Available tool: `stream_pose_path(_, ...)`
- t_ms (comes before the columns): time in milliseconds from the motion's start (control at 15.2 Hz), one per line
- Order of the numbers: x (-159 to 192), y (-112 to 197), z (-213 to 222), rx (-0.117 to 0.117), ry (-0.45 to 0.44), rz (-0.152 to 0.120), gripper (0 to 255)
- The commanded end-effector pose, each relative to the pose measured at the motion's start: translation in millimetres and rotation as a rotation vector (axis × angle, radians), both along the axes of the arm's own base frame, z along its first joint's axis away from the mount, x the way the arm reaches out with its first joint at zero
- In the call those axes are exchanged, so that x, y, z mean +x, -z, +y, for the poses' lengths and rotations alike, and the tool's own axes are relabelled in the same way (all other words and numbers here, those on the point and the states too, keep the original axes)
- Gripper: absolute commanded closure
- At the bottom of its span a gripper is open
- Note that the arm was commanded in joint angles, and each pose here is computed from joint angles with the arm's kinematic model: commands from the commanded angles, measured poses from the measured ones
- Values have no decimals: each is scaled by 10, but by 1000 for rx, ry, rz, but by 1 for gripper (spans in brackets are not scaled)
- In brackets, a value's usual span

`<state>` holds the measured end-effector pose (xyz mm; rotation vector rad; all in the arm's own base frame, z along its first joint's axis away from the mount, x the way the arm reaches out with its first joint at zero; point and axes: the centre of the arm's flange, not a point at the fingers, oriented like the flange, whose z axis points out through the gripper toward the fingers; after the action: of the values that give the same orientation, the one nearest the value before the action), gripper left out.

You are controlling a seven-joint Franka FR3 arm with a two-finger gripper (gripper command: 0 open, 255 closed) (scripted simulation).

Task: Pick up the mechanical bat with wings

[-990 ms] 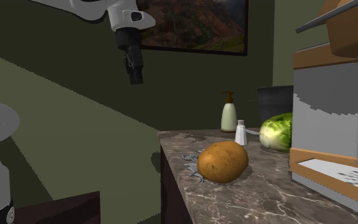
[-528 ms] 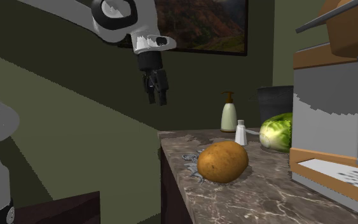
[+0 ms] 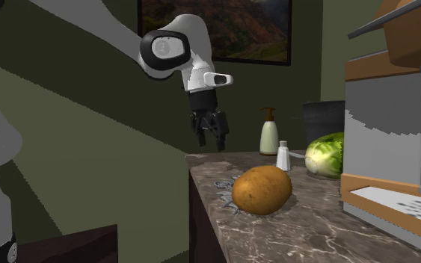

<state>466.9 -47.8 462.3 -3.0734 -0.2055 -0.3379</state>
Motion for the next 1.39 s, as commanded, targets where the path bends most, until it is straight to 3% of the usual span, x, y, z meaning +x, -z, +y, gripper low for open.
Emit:
stream_pose_path(0,181,191,-50,-8,-19,-6,0)
stream_pose_path(330,632,636,-183,-25,-65,-21,0)
stream_pose_path(990,633,1038,-183,-25,-65,-21,0)
stream_pose_path(1056,633,1037,-179,-25,-65,-21,255)
stream_pose_path(1320,633,1051,-185,-25,-65,-21,255)
